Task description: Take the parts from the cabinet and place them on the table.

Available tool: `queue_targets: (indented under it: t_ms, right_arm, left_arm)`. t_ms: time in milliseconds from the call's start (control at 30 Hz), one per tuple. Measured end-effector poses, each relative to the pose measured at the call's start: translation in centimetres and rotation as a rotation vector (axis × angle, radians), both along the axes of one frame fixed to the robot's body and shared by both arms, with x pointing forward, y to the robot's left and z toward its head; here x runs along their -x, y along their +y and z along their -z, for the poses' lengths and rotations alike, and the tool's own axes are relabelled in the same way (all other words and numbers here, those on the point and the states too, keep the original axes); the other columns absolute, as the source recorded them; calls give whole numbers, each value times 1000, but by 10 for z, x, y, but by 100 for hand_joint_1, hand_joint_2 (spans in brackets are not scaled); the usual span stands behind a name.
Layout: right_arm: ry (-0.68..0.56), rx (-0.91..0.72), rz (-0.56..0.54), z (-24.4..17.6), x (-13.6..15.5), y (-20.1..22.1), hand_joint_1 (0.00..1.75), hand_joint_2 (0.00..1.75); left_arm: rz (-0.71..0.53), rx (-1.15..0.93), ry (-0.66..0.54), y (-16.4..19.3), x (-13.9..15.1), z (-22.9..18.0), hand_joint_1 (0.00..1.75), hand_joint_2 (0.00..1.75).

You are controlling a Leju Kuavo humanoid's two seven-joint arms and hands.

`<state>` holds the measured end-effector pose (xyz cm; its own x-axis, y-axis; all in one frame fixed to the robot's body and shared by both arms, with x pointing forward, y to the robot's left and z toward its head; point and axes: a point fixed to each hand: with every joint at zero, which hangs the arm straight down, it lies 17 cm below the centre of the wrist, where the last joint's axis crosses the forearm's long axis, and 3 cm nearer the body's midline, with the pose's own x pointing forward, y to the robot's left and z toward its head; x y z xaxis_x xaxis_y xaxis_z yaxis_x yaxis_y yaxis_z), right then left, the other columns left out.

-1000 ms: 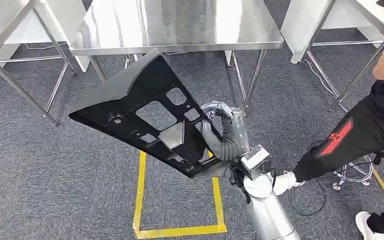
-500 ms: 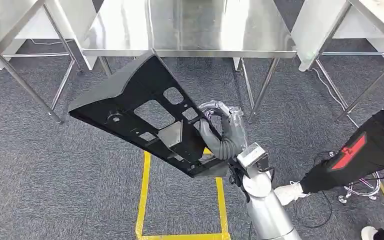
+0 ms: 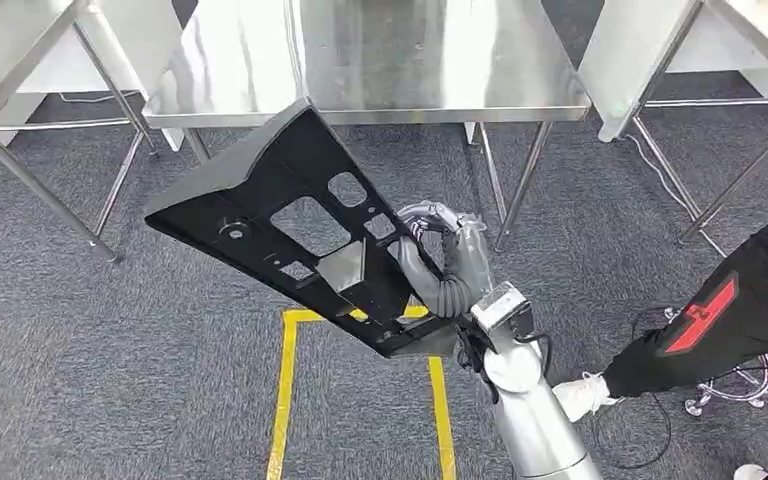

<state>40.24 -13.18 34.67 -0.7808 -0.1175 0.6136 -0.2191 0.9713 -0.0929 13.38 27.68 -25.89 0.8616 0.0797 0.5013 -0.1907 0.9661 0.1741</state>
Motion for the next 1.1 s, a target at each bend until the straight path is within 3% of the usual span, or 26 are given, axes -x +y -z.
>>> queue_targets:
  t_ms: [533,1100]
  right_arm:
    - [25,44,68,8,-12,-5,175,175]
    - [13,85,121,-29,-55,7,175,175]
  left_arm:
    - [15,2,-4,-4,-2,-1,0,175]
    - [17,0,-12,-3,-6,-2,0,175]
